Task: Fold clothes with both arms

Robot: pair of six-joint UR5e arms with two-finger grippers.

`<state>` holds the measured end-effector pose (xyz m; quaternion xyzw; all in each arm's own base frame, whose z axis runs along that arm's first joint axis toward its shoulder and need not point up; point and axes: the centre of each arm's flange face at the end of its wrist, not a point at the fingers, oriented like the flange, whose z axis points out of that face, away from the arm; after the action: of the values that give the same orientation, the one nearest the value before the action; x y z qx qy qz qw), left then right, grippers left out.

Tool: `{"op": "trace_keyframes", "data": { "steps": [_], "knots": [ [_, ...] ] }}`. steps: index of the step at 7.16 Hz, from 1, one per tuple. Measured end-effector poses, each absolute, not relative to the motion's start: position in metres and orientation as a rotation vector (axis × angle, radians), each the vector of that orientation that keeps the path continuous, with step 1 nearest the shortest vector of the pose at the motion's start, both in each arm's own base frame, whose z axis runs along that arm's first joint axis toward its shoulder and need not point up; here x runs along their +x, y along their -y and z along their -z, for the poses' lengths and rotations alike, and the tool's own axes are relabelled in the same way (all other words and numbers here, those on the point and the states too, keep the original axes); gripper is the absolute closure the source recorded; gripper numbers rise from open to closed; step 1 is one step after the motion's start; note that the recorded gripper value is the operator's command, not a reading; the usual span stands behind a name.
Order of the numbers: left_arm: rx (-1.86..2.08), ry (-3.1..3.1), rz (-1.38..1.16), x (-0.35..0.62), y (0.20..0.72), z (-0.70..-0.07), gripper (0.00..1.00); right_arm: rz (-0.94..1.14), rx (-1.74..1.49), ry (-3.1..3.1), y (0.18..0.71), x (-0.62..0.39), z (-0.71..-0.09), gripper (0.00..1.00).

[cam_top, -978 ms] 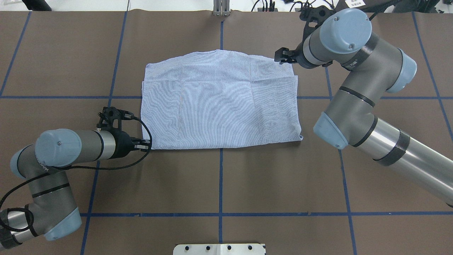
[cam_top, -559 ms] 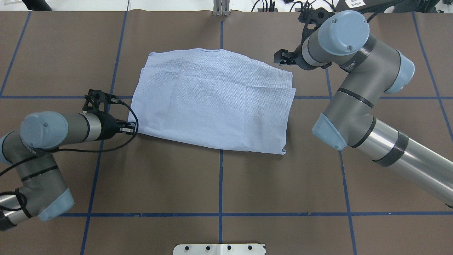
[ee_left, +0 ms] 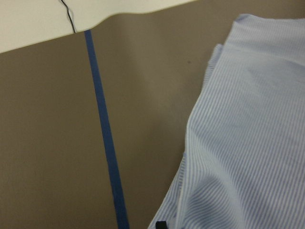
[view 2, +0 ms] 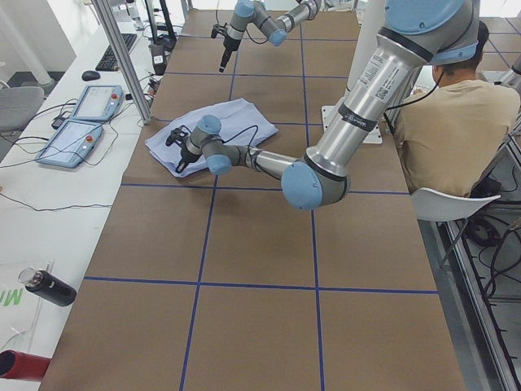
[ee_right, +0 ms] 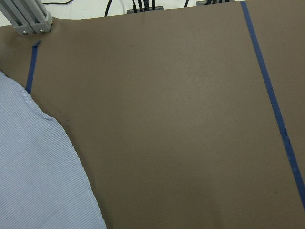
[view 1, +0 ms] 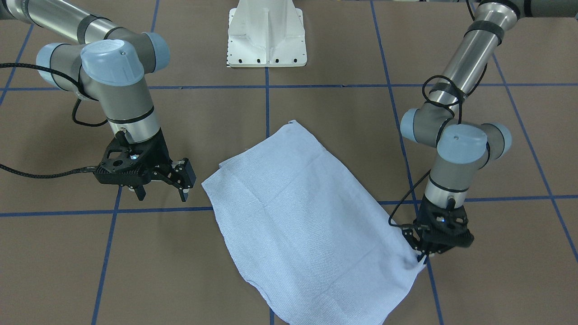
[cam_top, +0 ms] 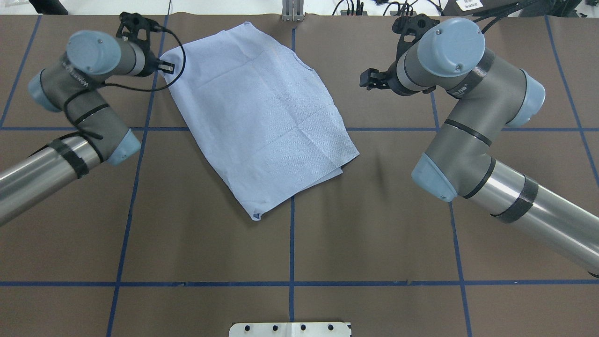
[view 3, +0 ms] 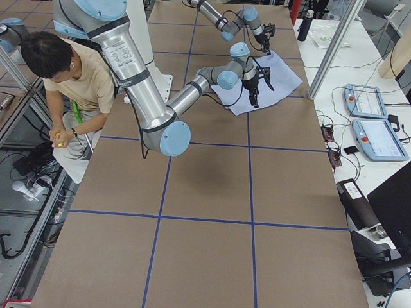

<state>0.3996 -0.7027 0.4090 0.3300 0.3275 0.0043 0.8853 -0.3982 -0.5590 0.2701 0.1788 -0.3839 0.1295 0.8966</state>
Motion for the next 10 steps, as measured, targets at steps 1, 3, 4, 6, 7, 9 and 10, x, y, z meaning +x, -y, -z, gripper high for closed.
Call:
{"op": "trace_keyframes", "data": {
  "steps": [1,3,4,6,7,9,10],
  "knots": [
    [0.701,-0.666,-0.002,0.407,0.731,-0.384,0.01,-0.27,0.37,0.799,0.558,-0.399,-0.269,0.0],
    [0.748,-0.684,-0.025,0.402,0.753,-0.357,0.0,-0.277,0.368,0.809,0.555,-0.401,-0.264,0.0],
    [0.742,-0.738,-0.049,0.38,0.758,-0.35,0.0,-0.31,0.351,0.829,0.55,-0.409,-0.255,0.0],
    [0.726,-0.868,-0.1,0.328,0.716,-0.345,0.0,-0.466,0.281,0.877,0.522,-0.449,-0.237,0.04],
    [0.715,-0.903,-0.083,0.31,0.686,-0.334,0.0,-0.55,0.232,0.889,0.499,-0.477,-0.234,0.07],
    [0.669,-0.955,-0.039,0.306,0.634,-0.326,0.0,-0.737,0.13,0.893,0.453,-0.529,-0.224,0.23],
    [0.652,-0.964,-0.04,0.313,0.621,-0.329,0.0,-0.786,0.113,0.883,0.436,-0.55,-0.221,0.34]
  ]
}}
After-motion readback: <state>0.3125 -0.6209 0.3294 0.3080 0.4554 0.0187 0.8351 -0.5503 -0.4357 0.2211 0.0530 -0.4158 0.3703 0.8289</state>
